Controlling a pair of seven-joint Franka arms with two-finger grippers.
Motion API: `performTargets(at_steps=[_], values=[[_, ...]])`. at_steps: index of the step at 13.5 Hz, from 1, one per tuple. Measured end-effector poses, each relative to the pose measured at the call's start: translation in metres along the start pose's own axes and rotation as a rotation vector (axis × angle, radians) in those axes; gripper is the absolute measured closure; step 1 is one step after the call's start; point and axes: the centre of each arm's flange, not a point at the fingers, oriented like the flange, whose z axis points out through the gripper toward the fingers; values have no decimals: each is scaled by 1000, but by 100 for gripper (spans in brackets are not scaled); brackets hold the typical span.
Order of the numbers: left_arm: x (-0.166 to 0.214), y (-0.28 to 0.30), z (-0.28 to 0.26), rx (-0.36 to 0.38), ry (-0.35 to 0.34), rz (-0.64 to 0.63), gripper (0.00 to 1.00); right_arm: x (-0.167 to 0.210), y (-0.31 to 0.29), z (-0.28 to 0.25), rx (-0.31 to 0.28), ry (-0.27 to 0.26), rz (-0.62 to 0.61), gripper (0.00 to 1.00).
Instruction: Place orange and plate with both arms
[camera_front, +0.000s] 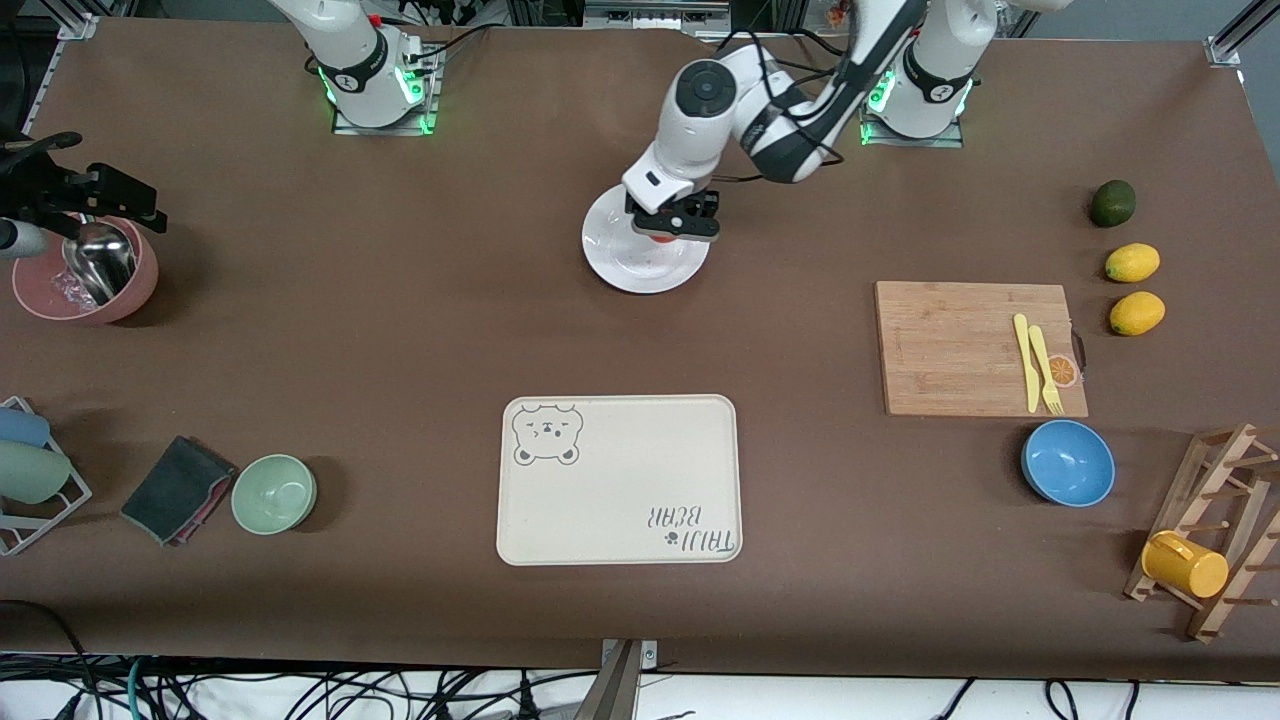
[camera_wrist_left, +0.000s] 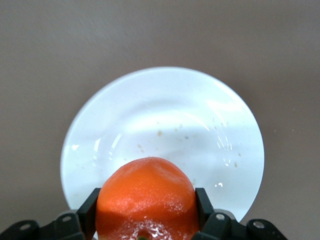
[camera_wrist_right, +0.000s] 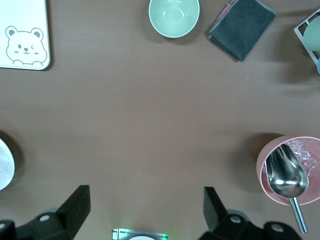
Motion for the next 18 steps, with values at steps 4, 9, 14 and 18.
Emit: performTargets(at_steps=[4, 9, 14, 18], values=[[5, 19, 40, 39, 2, -36, 23, 0, 0, 0, 0, 0, 0, 0], [10, 13, 54, 58, -16, -50, 8, 0, 0, 0, 0, -1, -1, 0], [37, 6, 6, 74, 15, -92, 0, 0, -2, 0, 0, -2, -4, 0], [105, -62, -98, 80, 103, -231, 0, 1, -13, 2, -1, -13, -24, 0]])
